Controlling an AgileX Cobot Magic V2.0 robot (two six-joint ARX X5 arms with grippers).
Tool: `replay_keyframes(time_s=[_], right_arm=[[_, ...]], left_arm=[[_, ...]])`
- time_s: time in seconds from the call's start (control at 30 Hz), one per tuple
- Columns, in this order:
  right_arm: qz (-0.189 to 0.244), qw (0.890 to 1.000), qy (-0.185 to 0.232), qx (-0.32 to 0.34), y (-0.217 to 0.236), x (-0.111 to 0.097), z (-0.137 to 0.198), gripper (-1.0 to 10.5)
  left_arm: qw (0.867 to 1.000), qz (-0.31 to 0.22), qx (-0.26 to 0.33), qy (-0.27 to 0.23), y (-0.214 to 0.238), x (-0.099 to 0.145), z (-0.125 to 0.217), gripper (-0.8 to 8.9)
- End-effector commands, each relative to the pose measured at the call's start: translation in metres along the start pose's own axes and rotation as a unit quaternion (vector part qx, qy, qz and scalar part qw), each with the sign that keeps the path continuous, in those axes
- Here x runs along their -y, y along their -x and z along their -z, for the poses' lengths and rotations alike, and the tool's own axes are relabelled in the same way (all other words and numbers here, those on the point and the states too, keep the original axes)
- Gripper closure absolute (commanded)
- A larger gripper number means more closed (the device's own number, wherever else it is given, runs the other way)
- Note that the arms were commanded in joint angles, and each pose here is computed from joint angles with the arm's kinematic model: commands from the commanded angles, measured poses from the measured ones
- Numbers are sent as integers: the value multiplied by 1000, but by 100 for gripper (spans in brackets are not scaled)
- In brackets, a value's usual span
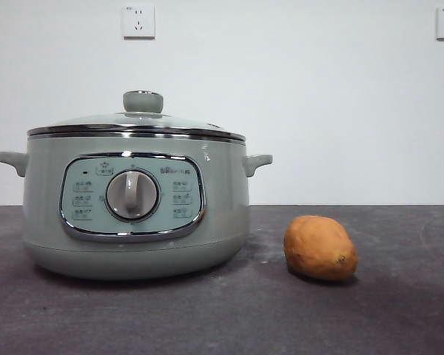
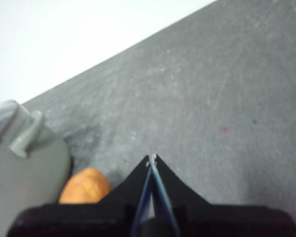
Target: Pick up the potato,open the lid,put the potato in the pot,close the lid
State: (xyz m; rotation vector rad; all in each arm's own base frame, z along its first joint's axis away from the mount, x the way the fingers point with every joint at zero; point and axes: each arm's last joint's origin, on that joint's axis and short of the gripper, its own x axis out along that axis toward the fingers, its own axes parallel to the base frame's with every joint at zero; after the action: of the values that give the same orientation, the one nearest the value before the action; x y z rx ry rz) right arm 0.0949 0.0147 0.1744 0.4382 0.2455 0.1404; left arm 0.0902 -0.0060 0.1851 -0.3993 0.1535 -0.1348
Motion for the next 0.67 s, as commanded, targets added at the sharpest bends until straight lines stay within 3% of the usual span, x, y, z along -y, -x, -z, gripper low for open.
replay_keyframes(time_s=[0.03,0.2,0.4,0.53,0.67], right_arm=[[-4,1000,-3,3,1,-9,-18,956],[-17,999,27,-26,-6,-26,-52,956],[-73,992,45,-92,-31,-46,-84,954],[-114,982,35,-145,-55,-54,-98,949],[-176,961,29,-211,-77,-60,-102,946]], left_arm=[[1000,2,5,-4,2,6,-14,821],[999,0,-2,-46,0,17,-42,821],[996,14,-42,-78,-15,29,-71,821],[992,45,-88,-78,-28,37,-89,821],[983,104,-139,-63,-45,43,-101,818]])
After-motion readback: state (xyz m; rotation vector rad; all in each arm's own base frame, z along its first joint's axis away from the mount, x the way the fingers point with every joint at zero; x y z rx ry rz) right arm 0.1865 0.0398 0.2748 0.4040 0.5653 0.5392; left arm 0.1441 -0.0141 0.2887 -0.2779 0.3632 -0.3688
